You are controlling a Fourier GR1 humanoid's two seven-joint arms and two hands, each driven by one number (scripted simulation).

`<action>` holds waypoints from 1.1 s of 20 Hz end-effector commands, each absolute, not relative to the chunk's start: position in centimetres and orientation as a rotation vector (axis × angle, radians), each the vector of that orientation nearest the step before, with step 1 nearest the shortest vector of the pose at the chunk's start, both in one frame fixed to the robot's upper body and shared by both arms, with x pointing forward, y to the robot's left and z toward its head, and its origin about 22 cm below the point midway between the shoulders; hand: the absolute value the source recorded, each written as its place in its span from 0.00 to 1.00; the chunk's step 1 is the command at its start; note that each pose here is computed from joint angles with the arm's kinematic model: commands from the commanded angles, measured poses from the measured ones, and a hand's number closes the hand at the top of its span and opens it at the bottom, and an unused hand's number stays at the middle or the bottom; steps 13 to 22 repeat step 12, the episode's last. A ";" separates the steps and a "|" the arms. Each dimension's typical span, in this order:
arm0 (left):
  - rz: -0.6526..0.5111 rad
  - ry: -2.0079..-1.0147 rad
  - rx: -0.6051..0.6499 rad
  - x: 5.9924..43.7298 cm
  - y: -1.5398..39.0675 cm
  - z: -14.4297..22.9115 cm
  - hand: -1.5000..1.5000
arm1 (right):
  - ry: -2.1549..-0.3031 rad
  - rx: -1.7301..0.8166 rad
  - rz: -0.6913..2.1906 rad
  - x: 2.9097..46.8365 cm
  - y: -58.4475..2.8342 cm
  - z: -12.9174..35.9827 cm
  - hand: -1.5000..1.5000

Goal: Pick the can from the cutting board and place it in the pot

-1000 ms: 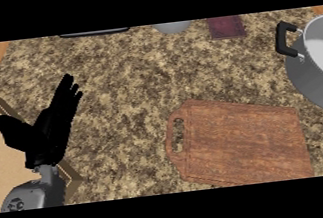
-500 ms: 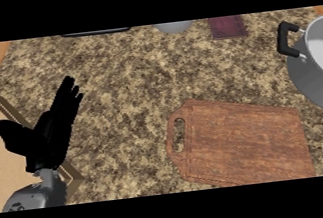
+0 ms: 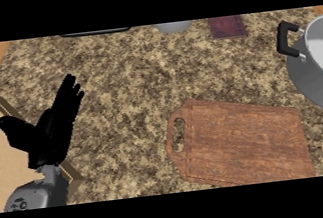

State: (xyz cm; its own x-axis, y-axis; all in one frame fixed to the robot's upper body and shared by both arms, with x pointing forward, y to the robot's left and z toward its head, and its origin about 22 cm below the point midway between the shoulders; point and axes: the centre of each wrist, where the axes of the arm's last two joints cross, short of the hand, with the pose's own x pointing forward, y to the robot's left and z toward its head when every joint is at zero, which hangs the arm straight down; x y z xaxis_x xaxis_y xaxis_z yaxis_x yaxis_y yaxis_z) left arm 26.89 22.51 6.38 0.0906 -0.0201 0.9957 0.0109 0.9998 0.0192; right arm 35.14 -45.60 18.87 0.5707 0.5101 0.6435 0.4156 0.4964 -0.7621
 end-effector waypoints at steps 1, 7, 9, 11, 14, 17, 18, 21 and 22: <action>-0.021 -1.470 0.007 27.0 22.9 7.4 0.50 | -1.095 -0.982 -0.055 35.6 -46.5 18.5 0.00; -0.009 -1.473 0.006 26.1 22.6 5.7 0.50 | -1.353 -1.132 -0.334 34.1 -47.6 19.1 0.00; -0.026 -1.452 -0.004 25.3 22.4 5.8 0.50 | -1.366 -1.186 -0.411 34.7 -47.2 19.5 0.00; -0.029 -1.469 0.004 26.3 21.9 5.8 0.50 | -1.396 -1.190 -0.464 32.7 -49.7 20.9 0.00; 0.002 -1.470 0.007 26.7 22.1 7.5 0.50 | -1.366 -1.212 -0.487 31.7 -50.7 19.7 0.00; 0.002 -1.470 0.007 26.7 22.1 7.5 0.50 | -1.366 -1.212 -0.487 31.7 -50.7 19.7 0.00; 0.002 -1.470 0.007 26.7 22.1 7.5 0.50 | -1.366 -1.212 -0.487 31.7 -50.7 19.7 0.00; 0.002 -1.470 0.007 26.7 22.1 7.5 0.50 | -1.366 -1.212 -0.487 31.7 -50.7 19.7 0.00; 0.002 -1.470 0.007 26.7 22.1 7.5 0.50 | -1.366 -1.212 -0.487 31.7 -50.7 19.7 0.00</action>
